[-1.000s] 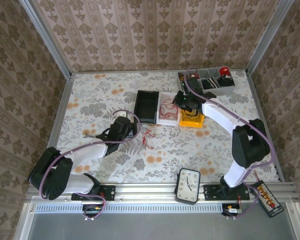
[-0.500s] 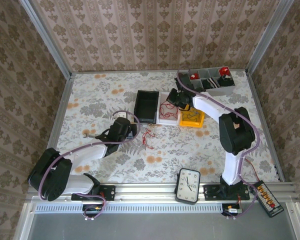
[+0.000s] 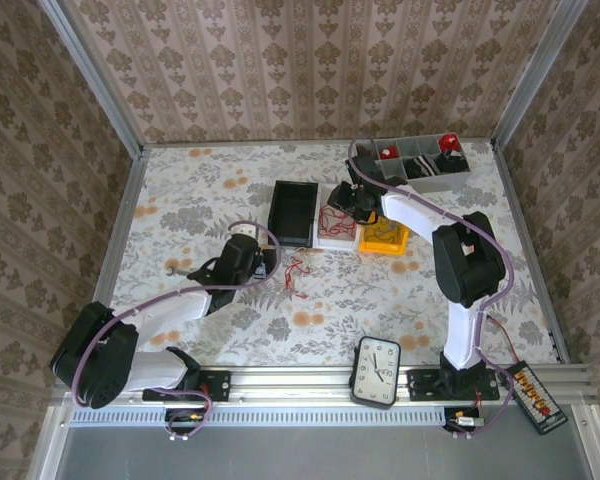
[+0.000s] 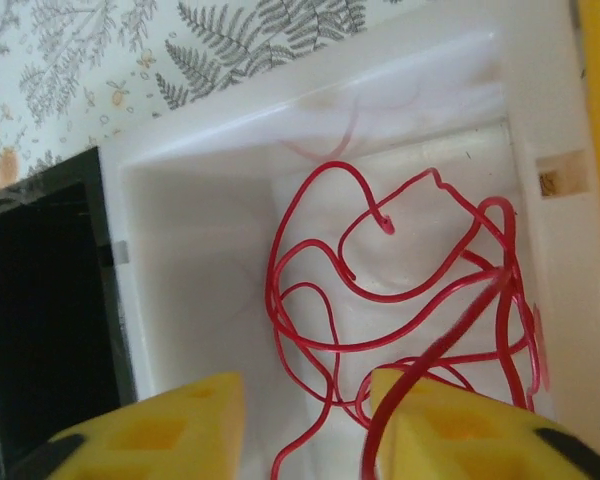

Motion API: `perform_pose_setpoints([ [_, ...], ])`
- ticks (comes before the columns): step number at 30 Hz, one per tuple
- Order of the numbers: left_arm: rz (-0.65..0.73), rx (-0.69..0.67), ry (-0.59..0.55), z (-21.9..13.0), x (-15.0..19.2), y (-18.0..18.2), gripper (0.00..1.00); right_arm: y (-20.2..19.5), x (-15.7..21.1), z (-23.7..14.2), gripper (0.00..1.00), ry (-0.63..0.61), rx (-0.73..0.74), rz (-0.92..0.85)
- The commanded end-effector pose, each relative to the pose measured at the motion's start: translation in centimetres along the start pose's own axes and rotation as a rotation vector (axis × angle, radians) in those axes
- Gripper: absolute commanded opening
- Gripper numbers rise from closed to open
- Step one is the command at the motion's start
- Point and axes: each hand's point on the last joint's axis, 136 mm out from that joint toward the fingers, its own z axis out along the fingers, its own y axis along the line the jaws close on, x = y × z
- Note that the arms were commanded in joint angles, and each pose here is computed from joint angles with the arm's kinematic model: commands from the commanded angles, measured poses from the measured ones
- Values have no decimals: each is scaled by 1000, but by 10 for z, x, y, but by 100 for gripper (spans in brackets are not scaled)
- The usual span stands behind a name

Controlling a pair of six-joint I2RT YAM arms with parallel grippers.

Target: Untangle the cables

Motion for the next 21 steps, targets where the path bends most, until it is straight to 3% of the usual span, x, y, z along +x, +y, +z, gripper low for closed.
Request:
perform_pose_setpoints([
  [1, 51, 27, 17, -4, 4, -2, 74, 20, -15, -45, 51, -99, -29, -91],
  [6, 12, -5, 7, -3, 2, 4, 74, 18, 3, -68, 53, -141, 31, -175],
  [9, -63, -74, 5, -1, 4, 19, 74, 37, 39, -67, 52, -105, -11, -304],
  [13, -150, -183, 15, -2, 9, 44, 74, 76, 129, -53, 52, 102, -130, -644],
  [16, -182, -253, 24, -5, 12, 62, 74, 81, 190, -44, 53, 259, -140, -856],
  [21, -208, -285, 25, -12, 15, 75, 74, 62, 225, -33, 54, 375, -48, -979],
])
